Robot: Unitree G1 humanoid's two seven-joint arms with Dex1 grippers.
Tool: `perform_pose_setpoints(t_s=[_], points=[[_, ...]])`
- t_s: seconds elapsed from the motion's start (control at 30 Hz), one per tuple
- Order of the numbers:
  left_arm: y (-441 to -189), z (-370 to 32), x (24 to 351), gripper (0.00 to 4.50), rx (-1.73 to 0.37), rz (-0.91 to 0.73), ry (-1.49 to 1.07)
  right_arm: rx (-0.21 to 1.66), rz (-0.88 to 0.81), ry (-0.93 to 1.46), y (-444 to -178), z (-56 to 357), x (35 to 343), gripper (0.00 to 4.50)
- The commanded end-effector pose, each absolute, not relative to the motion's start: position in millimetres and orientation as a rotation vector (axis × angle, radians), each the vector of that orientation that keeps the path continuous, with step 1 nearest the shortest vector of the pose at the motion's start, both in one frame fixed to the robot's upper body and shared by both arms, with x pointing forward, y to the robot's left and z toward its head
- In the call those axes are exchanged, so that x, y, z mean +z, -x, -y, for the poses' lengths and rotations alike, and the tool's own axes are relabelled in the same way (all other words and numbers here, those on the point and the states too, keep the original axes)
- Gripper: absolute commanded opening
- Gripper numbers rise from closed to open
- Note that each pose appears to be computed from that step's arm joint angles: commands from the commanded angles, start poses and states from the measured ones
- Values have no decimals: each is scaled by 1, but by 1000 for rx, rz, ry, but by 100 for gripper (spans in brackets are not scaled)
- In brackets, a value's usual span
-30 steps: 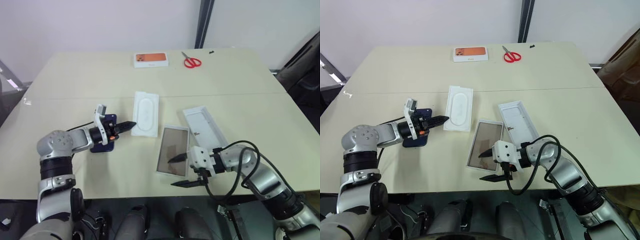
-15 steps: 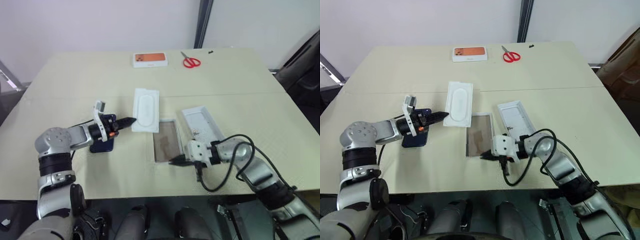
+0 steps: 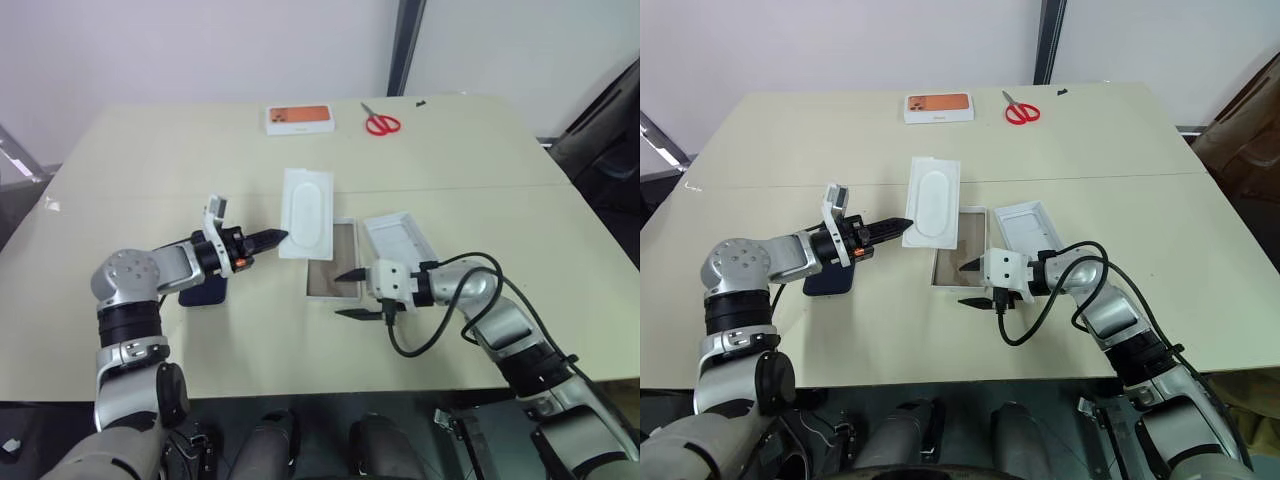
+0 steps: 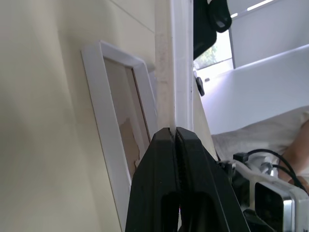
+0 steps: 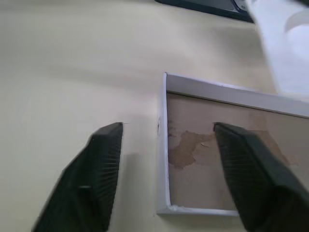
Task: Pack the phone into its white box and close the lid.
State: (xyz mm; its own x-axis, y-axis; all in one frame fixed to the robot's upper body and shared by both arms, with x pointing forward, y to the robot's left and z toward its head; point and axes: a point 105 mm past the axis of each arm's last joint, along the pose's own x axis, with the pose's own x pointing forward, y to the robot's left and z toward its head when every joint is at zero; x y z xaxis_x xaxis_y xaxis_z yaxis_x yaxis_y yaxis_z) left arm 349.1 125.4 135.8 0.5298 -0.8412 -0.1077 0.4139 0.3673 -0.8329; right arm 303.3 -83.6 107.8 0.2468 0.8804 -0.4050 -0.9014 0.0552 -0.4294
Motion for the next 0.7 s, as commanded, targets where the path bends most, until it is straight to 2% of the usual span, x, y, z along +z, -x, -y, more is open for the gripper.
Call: perform_pose_setpoints(t_s=[0.03,0.3,0.47,0.57,0.7], points=[[-346,-119,143,0,-898,-564,815,1271,35,641,-312,102,138,285],[-332,-110,131,0,-896,-610,810,1102,-14,595,-318,154,146,285],[-327,-102,127,0,-899,-629,826,1085,-9,580,-317,154,143,285],[-324,-98,126,91,-906,-645,826,1085,-4,589,-317,151,143,288],[-323,-98,133,276,-928,-638,807,1081,14,586,-321,147,148,288]])
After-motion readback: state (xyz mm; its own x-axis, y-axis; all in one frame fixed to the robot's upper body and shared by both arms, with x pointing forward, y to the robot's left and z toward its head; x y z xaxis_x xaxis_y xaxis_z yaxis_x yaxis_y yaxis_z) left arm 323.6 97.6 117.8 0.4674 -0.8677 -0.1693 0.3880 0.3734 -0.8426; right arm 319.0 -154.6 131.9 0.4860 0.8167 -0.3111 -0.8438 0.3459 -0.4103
